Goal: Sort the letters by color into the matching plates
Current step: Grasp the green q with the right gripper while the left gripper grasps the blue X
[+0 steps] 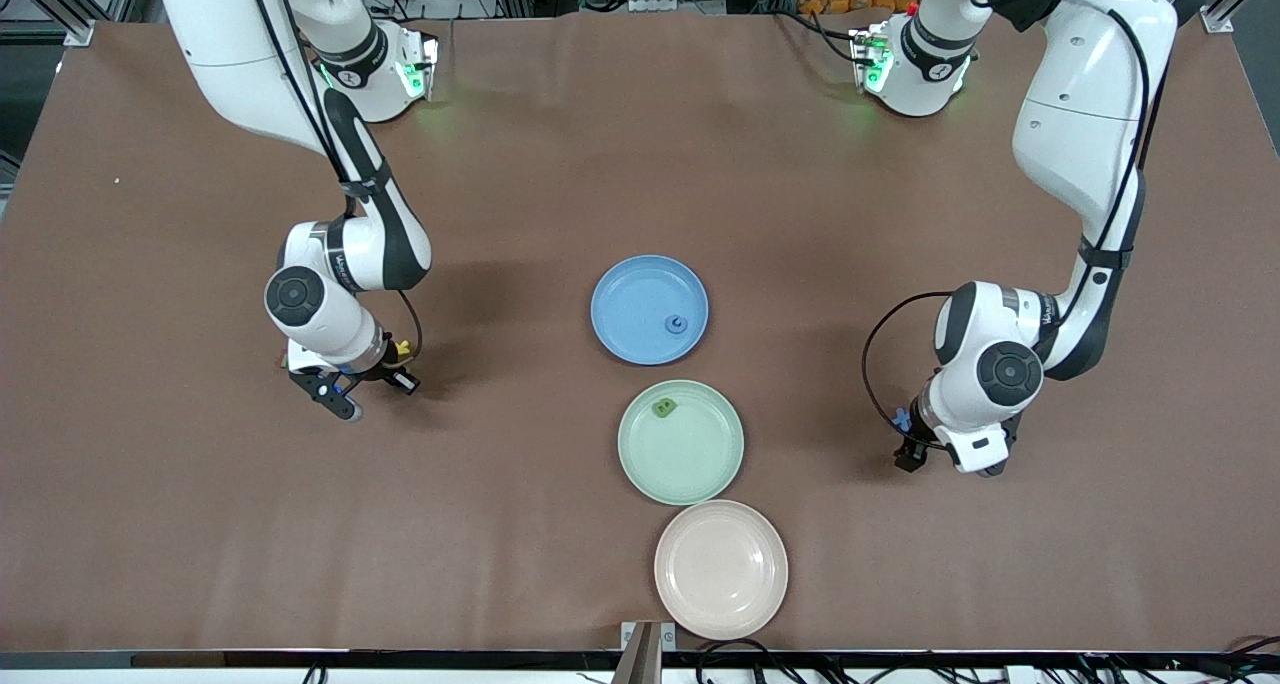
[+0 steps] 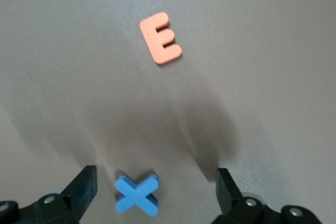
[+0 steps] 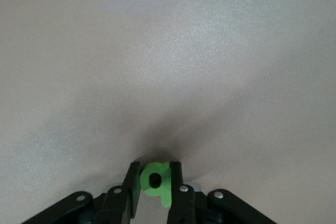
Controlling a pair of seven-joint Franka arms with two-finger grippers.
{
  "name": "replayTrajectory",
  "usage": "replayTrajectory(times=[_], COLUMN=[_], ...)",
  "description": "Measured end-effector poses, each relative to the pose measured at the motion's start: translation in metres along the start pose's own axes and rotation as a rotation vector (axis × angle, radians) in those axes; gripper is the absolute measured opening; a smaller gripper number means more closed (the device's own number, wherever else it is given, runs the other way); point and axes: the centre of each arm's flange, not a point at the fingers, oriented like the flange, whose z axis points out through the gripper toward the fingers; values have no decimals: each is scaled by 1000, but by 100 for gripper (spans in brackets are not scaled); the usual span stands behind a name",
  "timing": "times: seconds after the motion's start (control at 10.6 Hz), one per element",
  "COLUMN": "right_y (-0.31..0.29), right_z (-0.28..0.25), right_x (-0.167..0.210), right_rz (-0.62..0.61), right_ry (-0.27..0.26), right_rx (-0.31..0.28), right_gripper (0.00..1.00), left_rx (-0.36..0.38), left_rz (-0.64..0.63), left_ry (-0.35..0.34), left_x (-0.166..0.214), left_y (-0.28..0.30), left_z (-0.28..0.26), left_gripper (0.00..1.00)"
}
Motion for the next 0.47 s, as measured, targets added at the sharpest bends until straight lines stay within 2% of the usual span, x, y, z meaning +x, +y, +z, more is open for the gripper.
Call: replayTrajectory(times=[0.47], right_y=[-3], right_z=[-3], right_x=[2], right_rz=[-7], right_ry=[7], right_rx=[3], right_gripper=[27], left_rx=[-10], left_rz=[34], left_ry=[-33], left_x=[-17], left_y=[4], left_z=[0], left_gripper=[100])
